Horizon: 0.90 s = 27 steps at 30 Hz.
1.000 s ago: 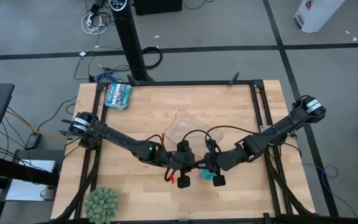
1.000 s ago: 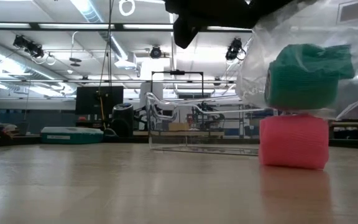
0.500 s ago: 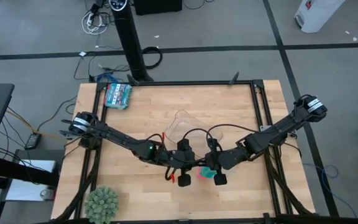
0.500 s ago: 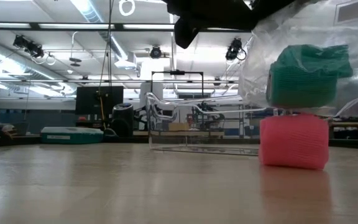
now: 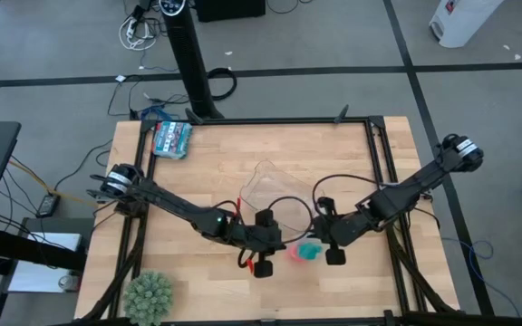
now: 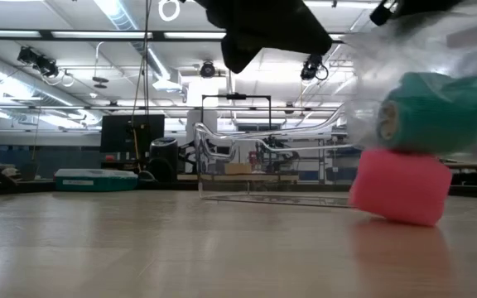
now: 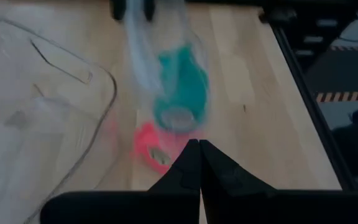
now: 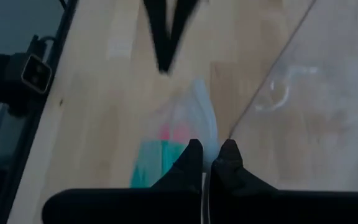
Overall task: Roll bandage
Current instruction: Open the transparent zip bag
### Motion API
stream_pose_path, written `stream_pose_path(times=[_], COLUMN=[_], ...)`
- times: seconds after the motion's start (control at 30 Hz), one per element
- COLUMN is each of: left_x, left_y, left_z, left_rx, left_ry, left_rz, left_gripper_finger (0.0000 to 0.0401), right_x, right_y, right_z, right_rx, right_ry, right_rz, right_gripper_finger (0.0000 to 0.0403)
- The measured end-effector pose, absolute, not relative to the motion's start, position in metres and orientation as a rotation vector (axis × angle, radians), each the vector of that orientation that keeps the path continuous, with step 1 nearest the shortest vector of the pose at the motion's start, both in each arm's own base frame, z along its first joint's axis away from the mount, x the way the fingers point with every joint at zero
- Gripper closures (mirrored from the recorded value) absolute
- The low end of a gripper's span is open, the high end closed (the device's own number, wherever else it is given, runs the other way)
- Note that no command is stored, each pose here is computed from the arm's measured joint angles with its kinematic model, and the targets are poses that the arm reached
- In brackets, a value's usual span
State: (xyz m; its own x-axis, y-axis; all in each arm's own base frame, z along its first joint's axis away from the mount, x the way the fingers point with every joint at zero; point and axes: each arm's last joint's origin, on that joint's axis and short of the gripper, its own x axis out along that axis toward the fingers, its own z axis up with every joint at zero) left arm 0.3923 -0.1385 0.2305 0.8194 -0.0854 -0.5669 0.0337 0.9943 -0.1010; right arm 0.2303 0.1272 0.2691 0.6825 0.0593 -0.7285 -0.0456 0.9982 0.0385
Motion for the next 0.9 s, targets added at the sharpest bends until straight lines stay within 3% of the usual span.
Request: stream_pose_path(times=[0.2, 0.67, 0.9], left_x=[0.391, 0.396, 0.397], left_y=[-0.139, -0.142, -0.156], left_z=[0.230, 0.239, 0.254], left_rx=[-0.078, -0.102, 0.054], left_ry=[0.619, 0.506, 0.332], left_rz=[-0.051, -0.062, -0.006], left_gripper_finger=[0.0398, 0.0383, 0.0381], right_x=[0.212, 0.212, 0.201], right_y=[0.126, 0.137, 0.139], right_z=[0.274, 0.290, 0.313], right_rx=[0.055, 0.020, 0.029], right_ry=[0.875, 0.710, 0.558], right_rz=[0.044, 0.151, 0.214], right_gripper_finger=[0.0403, 0.0403, 0.0403])
